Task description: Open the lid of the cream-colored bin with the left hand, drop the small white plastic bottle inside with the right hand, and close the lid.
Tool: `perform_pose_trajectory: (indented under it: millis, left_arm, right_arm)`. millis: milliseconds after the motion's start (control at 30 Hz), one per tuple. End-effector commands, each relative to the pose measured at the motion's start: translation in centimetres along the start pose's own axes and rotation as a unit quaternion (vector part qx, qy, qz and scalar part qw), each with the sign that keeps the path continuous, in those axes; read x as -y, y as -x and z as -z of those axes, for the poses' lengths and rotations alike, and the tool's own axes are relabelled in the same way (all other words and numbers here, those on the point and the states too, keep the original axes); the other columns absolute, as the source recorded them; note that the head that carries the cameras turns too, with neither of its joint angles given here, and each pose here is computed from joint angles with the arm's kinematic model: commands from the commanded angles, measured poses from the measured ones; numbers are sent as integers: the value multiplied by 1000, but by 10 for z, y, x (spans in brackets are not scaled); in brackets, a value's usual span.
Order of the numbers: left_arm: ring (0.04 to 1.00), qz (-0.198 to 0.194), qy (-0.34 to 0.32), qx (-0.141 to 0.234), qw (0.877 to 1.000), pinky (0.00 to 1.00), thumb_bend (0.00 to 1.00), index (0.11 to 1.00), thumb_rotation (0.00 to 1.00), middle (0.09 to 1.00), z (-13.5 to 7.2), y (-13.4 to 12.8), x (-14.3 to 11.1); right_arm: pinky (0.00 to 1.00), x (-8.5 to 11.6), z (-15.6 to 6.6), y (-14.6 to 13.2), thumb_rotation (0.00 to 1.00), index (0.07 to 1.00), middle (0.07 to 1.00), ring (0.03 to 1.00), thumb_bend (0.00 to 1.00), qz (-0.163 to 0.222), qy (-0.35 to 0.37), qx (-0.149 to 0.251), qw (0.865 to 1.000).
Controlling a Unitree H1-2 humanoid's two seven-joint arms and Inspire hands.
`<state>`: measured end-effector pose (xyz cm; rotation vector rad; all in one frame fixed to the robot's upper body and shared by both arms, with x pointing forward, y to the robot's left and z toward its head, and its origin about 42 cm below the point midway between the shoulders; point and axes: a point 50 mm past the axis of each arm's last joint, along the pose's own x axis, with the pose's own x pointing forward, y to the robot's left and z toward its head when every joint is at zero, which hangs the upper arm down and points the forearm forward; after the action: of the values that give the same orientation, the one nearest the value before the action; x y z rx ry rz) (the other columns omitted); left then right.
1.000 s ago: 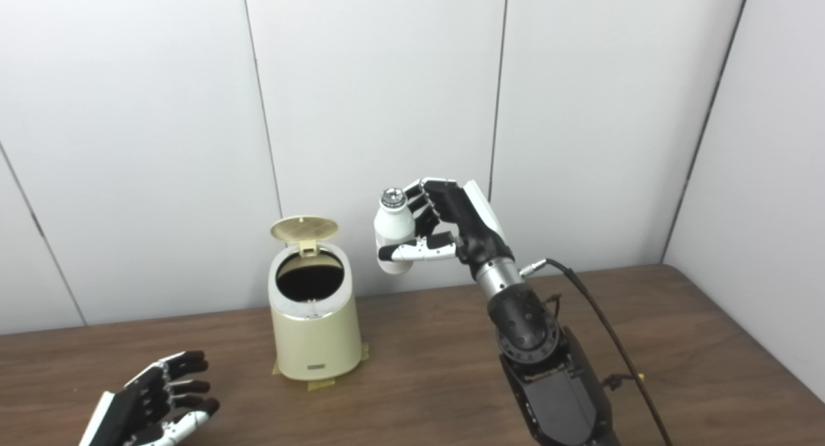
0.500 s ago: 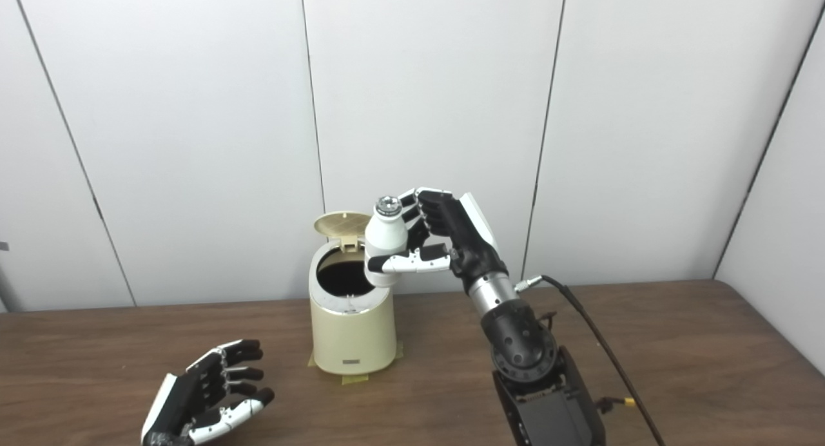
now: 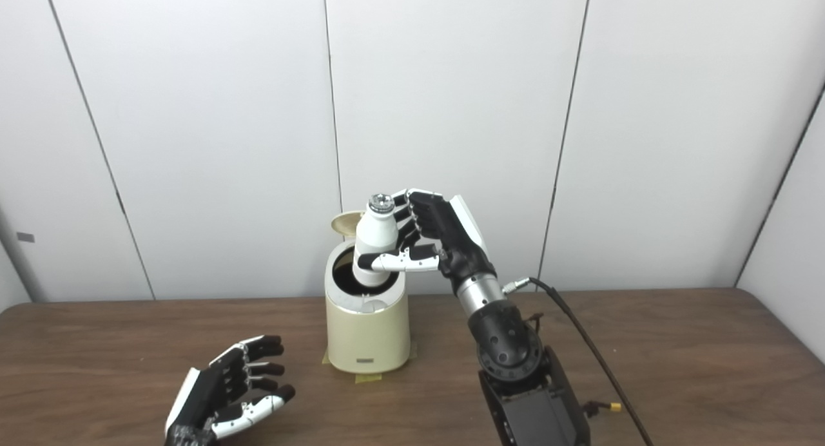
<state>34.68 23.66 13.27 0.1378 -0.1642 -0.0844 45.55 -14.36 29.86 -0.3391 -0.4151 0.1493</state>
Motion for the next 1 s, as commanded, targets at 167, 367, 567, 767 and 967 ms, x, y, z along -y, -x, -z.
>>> perform_pose_trajectory:
  millis: [167,367,567,767,967]
  left_arm:
    - [666,-2,-3,43,999,605,686,755,26,750,-22,-16,2]
    - [660,-2,0,39,999,589,681,757,12,756,-24,-15,5]
    - [652,0,2,37,999,575,681,759,1,752,-25,-13,6]
    - [661,0,5,36,999,603,690,754,14,753,-25,-13,7]
    - [665,2,8,37,999,607,693,752,22,755,-24,-13,8]
  right_arm:
    - [318,0,-24,-26,0,537,465,384,514,11,4,42,999]
    - [326,-4,-16,-35,0,530,475,394,515,10,18,34,999]
    - [313,-5,-10,-46,0,537,468,384,514,10,17,37,999]
    - [315,-6,-7,-53,0,539,469,384,513,14,19,32,999]
    - [314,-9,-4,-54,0,541,469,383,513,16,18,26,999]
